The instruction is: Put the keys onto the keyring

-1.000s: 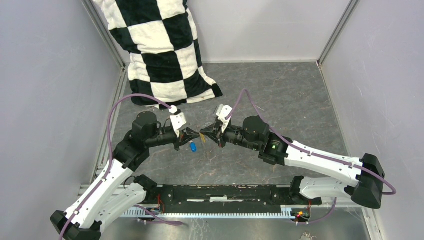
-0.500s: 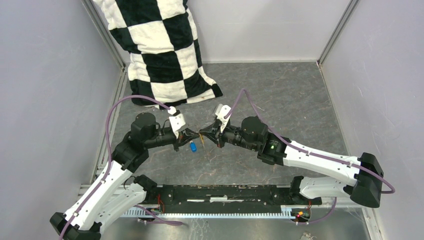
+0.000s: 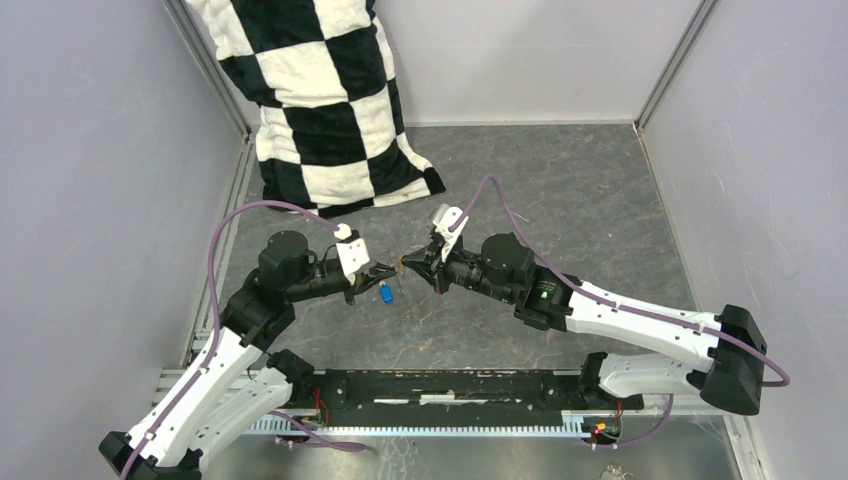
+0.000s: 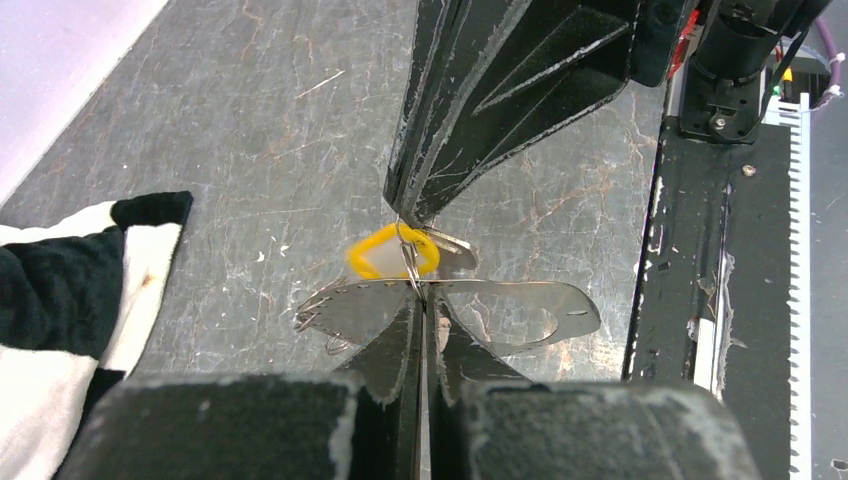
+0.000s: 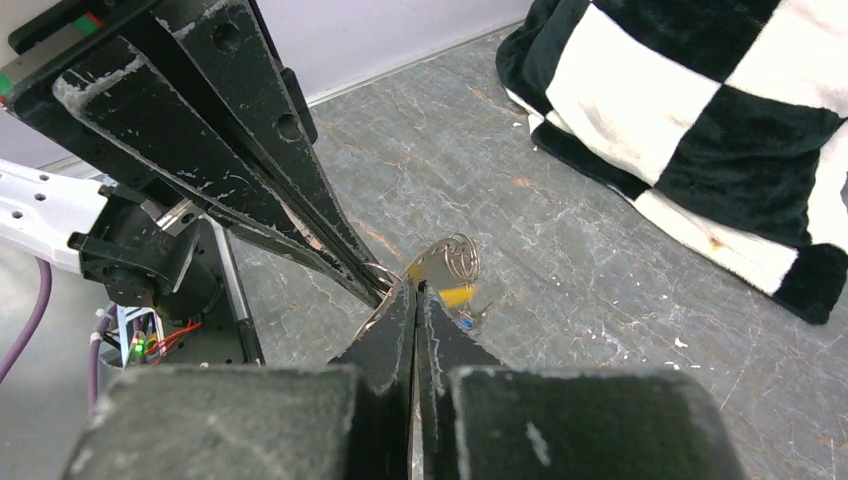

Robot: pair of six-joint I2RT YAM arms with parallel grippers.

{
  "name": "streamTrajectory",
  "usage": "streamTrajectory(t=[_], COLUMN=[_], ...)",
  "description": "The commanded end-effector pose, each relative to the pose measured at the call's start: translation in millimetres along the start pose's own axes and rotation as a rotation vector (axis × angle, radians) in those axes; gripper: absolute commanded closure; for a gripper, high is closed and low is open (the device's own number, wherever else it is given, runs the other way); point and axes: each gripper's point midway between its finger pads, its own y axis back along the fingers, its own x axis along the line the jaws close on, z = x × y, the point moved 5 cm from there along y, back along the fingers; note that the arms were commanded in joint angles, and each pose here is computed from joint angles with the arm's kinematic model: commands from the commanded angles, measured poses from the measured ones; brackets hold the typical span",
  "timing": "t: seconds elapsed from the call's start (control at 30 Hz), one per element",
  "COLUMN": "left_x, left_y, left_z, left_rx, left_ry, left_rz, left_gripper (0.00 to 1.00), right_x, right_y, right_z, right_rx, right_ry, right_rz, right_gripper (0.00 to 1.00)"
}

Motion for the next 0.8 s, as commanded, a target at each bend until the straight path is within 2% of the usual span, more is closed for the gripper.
streamTrajectory(t=[0.0, 0.27, 0.77], left_x=[-4, -2, -1], left_y=[1, 1, 3], left_z=[12, 15, 37], left_rx=[-0.062, -0.071, -0.177], left_ry=[-0.091, -0.089, -0.087], left_rz=[-0.042, -0.031, -0.012], left_gripper=[0.98, 0.98, 0.98], right_x=[-6, -5, -5], right_y=[-1, 0, 9], right_z=[13, 7, -4], right_rx=[-0.049, -0.034, -0.035], right_ry=[-0.015, -0.033, -0.075], right_rz=[-0.052, -0.048, -0.046], right_gripper=[1.0, 1.0, 1.0])
